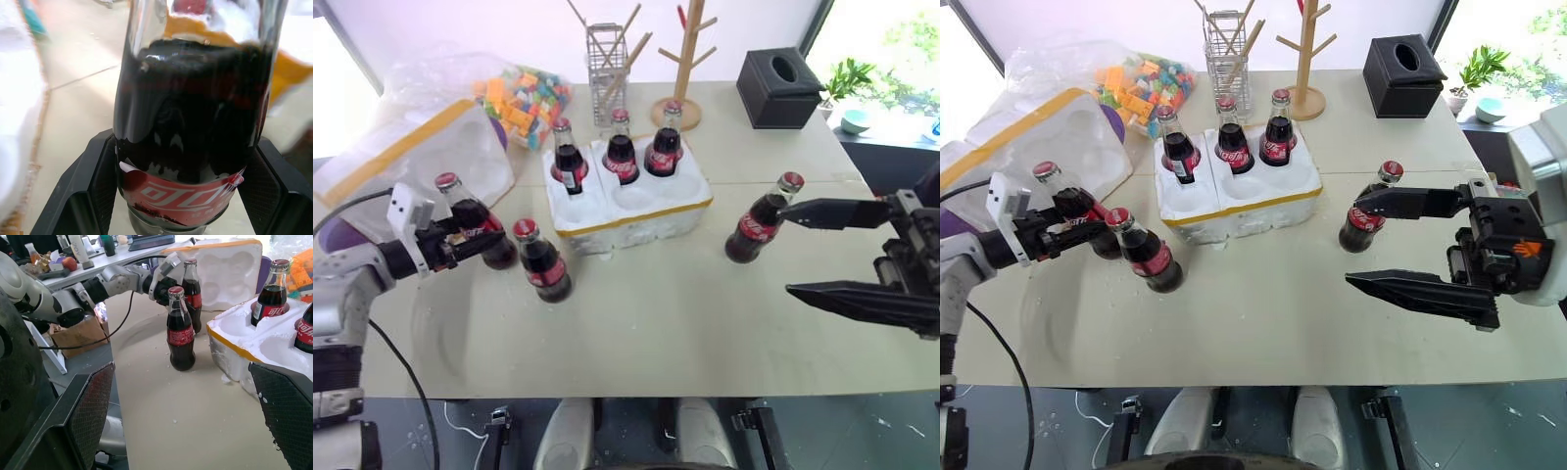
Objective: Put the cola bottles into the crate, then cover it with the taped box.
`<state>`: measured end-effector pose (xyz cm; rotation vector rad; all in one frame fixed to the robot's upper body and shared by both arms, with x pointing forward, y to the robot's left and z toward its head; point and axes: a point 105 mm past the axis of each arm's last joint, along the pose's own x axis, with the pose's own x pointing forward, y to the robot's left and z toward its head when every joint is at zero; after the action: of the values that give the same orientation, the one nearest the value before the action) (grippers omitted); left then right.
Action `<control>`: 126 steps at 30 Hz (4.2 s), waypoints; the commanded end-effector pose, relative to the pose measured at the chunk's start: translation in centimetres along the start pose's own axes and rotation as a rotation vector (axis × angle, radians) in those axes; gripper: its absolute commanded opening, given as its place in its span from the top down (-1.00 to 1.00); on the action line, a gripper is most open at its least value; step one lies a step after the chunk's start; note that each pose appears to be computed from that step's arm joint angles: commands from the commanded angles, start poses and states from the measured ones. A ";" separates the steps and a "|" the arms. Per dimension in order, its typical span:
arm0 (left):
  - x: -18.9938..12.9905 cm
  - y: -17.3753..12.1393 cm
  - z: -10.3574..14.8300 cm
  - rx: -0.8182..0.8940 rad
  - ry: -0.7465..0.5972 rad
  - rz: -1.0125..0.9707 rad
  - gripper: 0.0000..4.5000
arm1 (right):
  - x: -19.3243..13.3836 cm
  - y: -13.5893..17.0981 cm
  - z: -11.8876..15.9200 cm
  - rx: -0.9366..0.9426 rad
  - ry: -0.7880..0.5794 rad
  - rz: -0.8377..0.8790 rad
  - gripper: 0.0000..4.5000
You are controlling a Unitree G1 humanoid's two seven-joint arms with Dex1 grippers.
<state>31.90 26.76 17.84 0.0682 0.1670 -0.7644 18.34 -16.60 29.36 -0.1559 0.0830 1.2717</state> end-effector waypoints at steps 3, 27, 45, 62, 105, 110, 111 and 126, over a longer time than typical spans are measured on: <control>1.0 -2.3 10.1 0.170 -0.137 -0.237 -0.21 | -0.1 -0.3 0.4 -0.044 -0.033 -0.029 -1.00; 15.9 -8.9 16.8 0.317 -0.249 -0.672 -0.21 | -0.4 0.3 0.1 -0.031 -0.083 -0.268 -1.00; 14.6 -9.3 16.1 0.403 -0.216 -0.735 -0.21 | -0.8 -1.2 0.1 -0.018 -0.119 -0.314 -1.00; 17.7 -9.7 13.6 0.372 -0.209 -0.633 -0.21 | -0.5 -0.5 -0.2 -0.025 -0.108 -0.265 -1.00; -4.2 -7.2 4.9 0.286 0.051 -0.257 -0.96 | 1.0 -2.3 -1.2 0.026 -0.060 -0.124 -1.00; -0.9 -8.9 3.1 0.296 0.011 -0.275 -0.96 | 1.6 -2.7 -0.9 0.024 -0.073 -0.098 -1.00; -0.2 -9.0 3.0 0.301 -0.001 -0.278 -0.96 | 1.7 -2.8 -0.9 0.024 -0.073 -0.098 -1.00; 5.1 -10.1 -0.4 0.316 0.062 -0.413 -0.96 | 1.7 -2.8 -0.5 0.018 -0.091 -0.151 -1.00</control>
<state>28.37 16.29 16.28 0.3200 0.1409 -1.1862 21.96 -15.92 27.82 -0.0695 0.0555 1.1264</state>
